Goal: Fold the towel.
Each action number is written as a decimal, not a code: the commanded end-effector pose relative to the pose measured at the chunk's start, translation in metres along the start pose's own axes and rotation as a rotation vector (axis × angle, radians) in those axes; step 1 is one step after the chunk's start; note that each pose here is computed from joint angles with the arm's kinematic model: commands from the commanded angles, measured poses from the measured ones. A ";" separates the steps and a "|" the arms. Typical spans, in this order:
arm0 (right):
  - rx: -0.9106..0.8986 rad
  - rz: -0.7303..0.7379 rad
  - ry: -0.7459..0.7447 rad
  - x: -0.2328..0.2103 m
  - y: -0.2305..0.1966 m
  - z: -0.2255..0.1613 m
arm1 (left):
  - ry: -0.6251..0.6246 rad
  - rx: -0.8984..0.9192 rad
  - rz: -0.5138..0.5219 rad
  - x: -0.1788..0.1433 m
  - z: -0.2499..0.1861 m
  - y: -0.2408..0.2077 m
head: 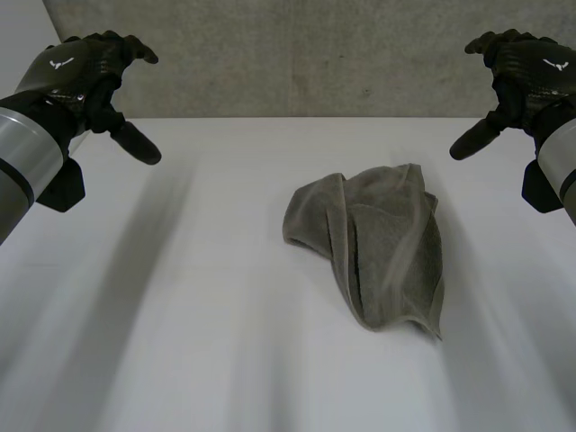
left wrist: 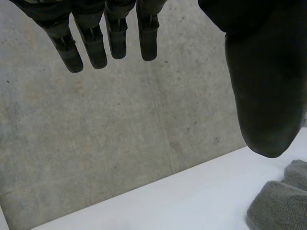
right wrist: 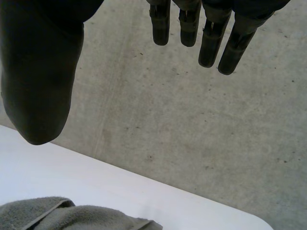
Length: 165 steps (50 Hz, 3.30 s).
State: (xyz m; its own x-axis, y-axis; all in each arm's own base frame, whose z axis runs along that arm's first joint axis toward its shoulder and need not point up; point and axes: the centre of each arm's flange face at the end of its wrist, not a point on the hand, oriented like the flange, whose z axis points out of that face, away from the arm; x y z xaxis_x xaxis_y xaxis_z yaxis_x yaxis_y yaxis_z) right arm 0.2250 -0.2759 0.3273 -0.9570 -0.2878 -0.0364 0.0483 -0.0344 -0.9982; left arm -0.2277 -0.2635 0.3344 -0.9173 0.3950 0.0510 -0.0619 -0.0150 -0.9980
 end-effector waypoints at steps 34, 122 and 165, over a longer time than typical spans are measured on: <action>-0.023 -0.083 -0.157 -0.014 0.013 0.013 | 0.002 -0.054 -0.003 -0.001 -0.001 0.020; -0.257 -0.473 -0.454 -0.066 0.080 -0.030 | 0.427 -0.191 0.179 0.044 -0.009 0.109; -0.480 -0.157 -0.486 -0.114 0.195 -0.084 | 0.609 -0.469 0.393 0.056 0.018 0.170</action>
State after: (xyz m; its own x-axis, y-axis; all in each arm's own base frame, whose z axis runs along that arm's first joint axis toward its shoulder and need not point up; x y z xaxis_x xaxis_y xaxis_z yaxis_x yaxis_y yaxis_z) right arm 0.3175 -0.1621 0.1246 -0.6961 -0.7176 0.0219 -0.3365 0.2991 -0.8929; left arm -0.3019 -0.2679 0.1551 -0.4551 0.8627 -0.2206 0.5034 0.0450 -0.8629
